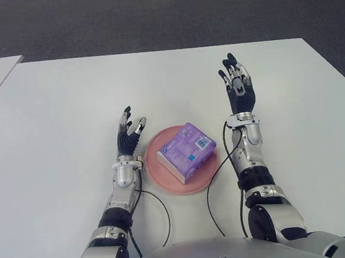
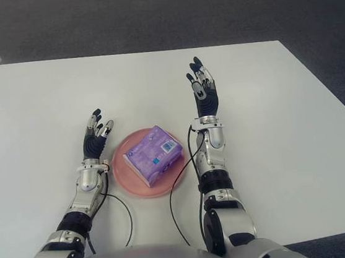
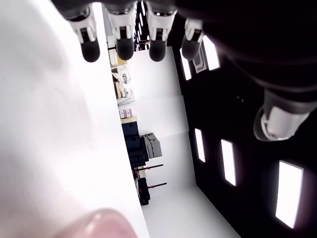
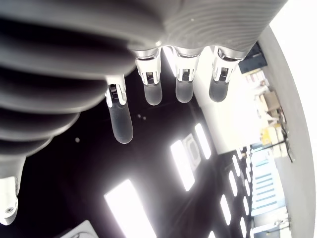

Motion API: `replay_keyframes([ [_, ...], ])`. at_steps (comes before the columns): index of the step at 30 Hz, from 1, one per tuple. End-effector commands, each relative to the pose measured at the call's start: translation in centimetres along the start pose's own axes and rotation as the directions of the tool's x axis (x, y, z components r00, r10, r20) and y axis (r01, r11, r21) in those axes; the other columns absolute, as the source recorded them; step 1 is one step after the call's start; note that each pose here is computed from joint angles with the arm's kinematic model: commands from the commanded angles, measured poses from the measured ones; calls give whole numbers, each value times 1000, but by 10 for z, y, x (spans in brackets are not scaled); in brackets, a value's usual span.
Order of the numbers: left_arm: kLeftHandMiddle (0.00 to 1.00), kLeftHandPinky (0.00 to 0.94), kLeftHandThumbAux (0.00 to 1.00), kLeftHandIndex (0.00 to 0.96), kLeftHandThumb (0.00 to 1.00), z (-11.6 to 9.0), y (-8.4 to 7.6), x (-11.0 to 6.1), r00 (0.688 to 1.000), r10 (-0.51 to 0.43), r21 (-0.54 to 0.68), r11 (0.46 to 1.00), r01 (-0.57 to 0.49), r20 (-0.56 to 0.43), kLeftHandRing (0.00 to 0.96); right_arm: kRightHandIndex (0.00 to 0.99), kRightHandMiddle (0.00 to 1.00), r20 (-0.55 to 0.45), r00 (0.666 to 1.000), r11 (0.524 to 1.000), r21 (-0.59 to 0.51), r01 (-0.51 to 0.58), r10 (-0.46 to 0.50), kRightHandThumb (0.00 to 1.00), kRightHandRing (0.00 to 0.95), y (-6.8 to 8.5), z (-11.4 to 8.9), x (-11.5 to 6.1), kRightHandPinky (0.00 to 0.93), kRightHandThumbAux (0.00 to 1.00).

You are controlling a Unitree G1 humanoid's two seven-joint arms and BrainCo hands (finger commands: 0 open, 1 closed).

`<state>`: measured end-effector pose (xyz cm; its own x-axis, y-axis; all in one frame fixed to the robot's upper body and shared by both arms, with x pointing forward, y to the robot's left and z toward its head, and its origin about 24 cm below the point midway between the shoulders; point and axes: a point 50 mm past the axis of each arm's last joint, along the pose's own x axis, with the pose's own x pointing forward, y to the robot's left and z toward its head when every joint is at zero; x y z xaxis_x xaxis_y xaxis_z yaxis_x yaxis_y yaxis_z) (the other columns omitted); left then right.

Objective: Put the tissue paper into the plate.

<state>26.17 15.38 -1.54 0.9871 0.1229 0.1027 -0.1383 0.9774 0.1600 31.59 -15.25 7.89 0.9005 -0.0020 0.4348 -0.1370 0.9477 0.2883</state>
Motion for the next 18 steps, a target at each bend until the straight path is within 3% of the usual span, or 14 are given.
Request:
replay_keyframes([
  [1, 0, 0, 453, 0, 0, -5, 4, -3, 1000, 2, 7, 1000, -2, -21, 0, 275, 0, -1, 1000, 1000, 0, 9, -9, 97, 0, 1, -2, 1, 0, 527],
  [18, 0, 0, 460, 0, 0, -3, 6, 1, 1000, -6, -7, 1000, 6, 0, 0, 275, 0, -4, 1000, 1000, 1, 9, -9, 97, 0, 2, -3, 4, 0, 527],
])
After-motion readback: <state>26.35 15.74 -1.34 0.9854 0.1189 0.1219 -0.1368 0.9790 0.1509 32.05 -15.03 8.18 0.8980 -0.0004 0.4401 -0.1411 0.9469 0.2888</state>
